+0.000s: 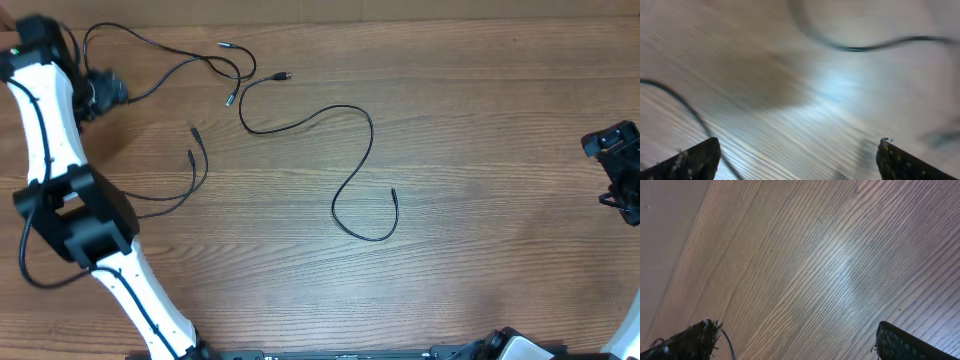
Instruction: Untangle cables
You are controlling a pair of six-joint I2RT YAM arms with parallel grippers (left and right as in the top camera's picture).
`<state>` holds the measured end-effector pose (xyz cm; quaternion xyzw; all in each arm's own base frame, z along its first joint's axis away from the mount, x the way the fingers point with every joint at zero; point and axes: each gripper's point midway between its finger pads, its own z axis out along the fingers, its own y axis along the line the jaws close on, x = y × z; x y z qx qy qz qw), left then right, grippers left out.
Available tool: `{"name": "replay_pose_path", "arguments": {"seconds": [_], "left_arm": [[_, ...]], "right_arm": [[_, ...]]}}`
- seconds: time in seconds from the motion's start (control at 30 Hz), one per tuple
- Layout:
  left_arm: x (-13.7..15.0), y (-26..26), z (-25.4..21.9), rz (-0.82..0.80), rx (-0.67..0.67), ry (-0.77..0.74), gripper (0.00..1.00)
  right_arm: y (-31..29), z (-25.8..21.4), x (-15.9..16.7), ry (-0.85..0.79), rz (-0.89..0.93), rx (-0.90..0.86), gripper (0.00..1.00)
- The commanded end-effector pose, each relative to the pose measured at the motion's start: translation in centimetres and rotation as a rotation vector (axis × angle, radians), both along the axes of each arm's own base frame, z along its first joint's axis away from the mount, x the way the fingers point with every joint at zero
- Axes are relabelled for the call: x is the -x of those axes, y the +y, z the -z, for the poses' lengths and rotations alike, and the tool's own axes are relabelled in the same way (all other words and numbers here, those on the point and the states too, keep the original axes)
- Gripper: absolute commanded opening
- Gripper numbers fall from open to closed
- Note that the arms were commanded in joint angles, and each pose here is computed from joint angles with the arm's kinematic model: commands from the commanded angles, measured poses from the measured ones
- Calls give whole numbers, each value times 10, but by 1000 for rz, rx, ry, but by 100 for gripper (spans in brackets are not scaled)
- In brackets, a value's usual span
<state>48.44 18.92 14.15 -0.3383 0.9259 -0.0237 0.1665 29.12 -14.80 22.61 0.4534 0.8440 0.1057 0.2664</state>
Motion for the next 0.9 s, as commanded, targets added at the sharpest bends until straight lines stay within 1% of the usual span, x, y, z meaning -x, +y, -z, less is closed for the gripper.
{"name": "replay_pose_path", "arguments": {"seconds": [0.0,0.07,0.4,0.47,0.53,0.6,0.67,0.73,0.8,0.87], "left_arm": [[-13,-51,-39,82,178,-128,100],[-14,-65,-39,107,216,-126,99],[-20,-106,-37,180,244,-108,100],[-29,-115,-41,200,258,-144,100],[-39,-128,-54,225,330,-211,100],[-48,-134,-63,218,379,-261,100],[-52,-134,-66,196,395,-277,100],[-54,-129,-65,185,368,-280,100],[-53,-114,-59,159,281,-260,100],[-53,-106,-55,198,191,-248,100]], "right_arm": [[-3,-5,-1,-10,0,22,100],[-3,-5,-1,-10,0,22,100],[-3,-5,-1,-10,0,22,100],[-3,-5,-1,-10,0,22,100],[-3,-5,-1,-10,0,22,100],[-3,-5,-1,-10,0,22,100],[-3,-5,-1,-10,0,22,100],[-3,-5,-1,-10,0,22,100],[-3,-5,-1,-10,0,22,100],[-3,-5,-1,-10,0,22,100]]}}
